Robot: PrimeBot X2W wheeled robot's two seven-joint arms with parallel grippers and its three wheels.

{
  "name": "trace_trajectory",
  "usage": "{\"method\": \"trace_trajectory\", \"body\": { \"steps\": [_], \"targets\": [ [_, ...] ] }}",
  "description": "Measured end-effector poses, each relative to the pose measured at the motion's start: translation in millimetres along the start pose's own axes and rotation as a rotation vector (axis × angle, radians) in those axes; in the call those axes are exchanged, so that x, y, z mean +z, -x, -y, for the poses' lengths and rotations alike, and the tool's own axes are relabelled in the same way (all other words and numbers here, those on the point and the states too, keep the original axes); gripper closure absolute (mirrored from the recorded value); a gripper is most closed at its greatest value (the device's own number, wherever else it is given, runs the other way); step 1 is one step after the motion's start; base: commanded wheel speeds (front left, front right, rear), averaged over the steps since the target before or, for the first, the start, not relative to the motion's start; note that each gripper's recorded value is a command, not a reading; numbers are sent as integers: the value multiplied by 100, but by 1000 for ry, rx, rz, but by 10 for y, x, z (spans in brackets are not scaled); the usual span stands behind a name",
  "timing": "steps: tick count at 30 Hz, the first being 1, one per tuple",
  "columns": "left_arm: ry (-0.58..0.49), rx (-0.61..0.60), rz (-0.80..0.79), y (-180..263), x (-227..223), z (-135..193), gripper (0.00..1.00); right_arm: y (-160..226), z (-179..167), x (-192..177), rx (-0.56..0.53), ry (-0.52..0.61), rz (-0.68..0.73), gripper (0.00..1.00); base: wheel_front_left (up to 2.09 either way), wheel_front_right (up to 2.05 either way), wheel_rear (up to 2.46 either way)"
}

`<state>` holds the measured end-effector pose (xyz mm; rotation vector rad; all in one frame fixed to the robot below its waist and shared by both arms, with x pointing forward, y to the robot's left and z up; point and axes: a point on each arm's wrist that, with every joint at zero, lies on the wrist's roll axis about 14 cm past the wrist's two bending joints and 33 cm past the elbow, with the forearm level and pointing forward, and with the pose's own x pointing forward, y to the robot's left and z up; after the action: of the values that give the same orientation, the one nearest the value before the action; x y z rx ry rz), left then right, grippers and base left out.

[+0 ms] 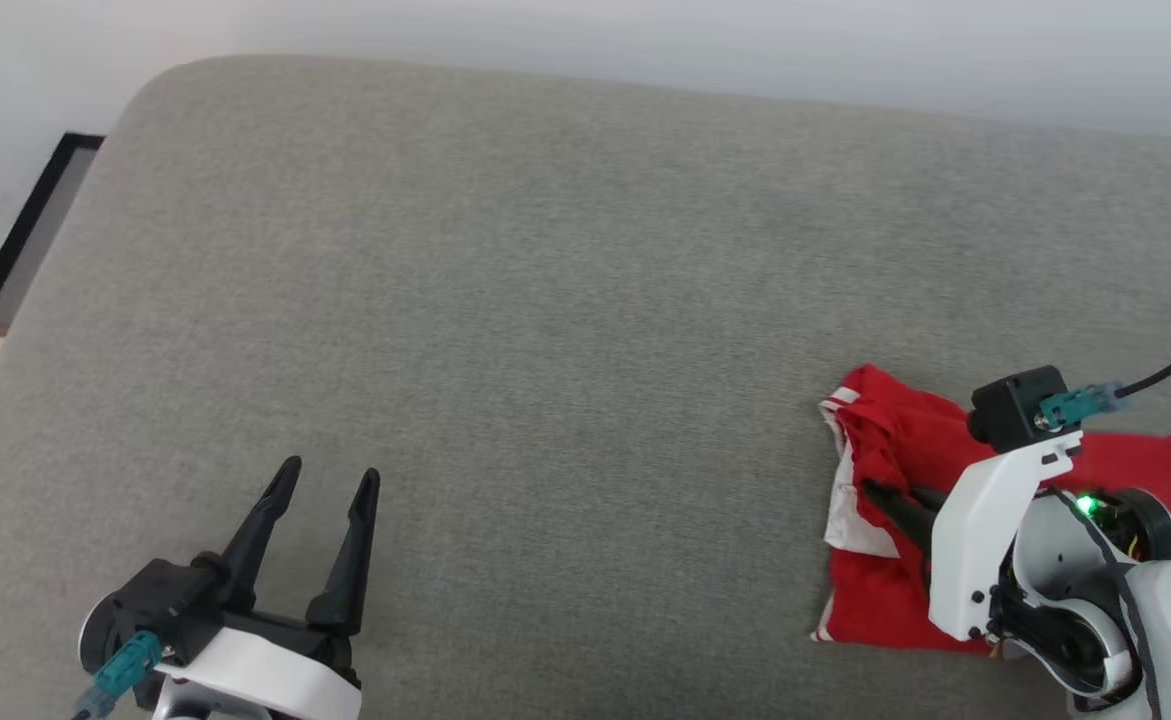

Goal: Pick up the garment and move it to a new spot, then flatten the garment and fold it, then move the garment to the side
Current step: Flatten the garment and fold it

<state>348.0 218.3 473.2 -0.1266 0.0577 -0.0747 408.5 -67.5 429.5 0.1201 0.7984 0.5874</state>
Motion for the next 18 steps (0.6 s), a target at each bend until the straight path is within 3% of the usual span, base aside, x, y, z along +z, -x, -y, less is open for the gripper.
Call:
{"method": "trace_trajectory", "body": {
  "steps": [4,5,6,7,8,18],
  "targets": [
    [12,34,-5,48,-16,-82,0,-156,0,-91,9,-6,-32,100,0,0,0],
    [14,40,-7,57,-22,-95,0,-182,0,-109,10,-6,-36,90,0,0,0],
    [15,44,-9,64,-27,-106,0,-201,4,-125,8,-2,-40,61,0,0,0],
    [15,46,-9,66,-28,-108,0,-211,4,-133,7,3,-43,12,0,0,0],
    [16,46,-7,65,-23,-109,0,-209,-4,-116,8,4,-32,0,0,0,0],
    [35,1,0,16,-16,6,0,197,204,183,-56,23,99,0,0,0,0]
  ]
}}
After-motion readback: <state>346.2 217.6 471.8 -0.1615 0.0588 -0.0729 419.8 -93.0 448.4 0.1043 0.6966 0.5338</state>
